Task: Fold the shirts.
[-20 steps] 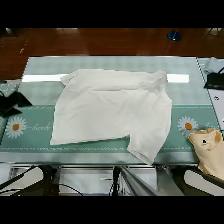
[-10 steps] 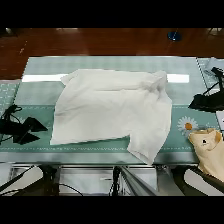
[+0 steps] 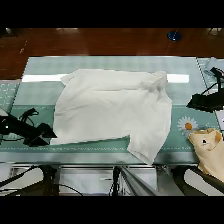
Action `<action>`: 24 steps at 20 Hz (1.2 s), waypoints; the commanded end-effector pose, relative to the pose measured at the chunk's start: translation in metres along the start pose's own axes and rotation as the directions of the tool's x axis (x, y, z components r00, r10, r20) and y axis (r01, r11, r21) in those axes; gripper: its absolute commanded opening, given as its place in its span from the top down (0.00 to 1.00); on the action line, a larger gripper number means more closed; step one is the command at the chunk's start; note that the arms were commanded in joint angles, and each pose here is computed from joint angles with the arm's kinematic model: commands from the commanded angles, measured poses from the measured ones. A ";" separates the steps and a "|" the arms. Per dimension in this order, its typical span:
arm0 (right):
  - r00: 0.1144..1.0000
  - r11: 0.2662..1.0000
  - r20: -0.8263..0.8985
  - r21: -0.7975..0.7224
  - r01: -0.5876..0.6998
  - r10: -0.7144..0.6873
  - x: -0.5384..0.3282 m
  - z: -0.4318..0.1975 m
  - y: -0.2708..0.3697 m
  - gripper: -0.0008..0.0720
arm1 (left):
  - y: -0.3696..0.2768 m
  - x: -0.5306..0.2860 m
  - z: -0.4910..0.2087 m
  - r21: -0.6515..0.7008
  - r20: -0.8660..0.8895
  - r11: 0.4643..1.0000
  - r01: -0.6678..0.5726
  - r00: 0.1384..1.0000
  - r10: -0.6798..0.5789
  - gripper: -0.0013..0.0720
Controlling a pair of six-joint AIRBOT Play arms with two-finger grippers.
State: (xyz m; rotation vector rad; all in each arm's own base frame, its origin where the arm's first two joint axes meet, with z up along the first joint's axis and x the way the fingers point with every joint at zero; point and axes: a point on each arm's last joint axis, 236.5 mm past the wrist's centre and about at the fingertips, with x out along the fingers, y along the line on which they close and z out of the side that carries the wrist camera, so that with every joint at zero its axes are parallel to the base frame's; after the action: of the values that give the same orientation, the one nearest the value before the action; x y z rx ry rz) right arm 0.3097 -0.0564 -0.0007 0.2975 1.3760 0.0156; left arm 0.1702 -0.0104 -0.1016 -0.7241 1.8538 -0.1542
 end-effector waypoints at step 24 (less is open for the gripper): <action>0.879 0.905 -0.261 0.263 -0.333 0.399 0.079 -0.151 0.045 0.24 | -0.022 0.028 0.034 0.224 0.092 0.963 -0.150 0.987 0.133 0.95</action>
State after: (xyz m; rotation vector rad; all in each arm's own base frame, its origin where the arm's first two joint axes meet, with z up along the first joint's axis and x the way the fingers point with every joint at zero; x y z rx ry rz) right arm 0.2003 0.0174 -0.0778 0.7042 1.6029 0.2333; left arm 0.1766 -0.0453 -0.1164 -0.4702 1.8867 -0.2884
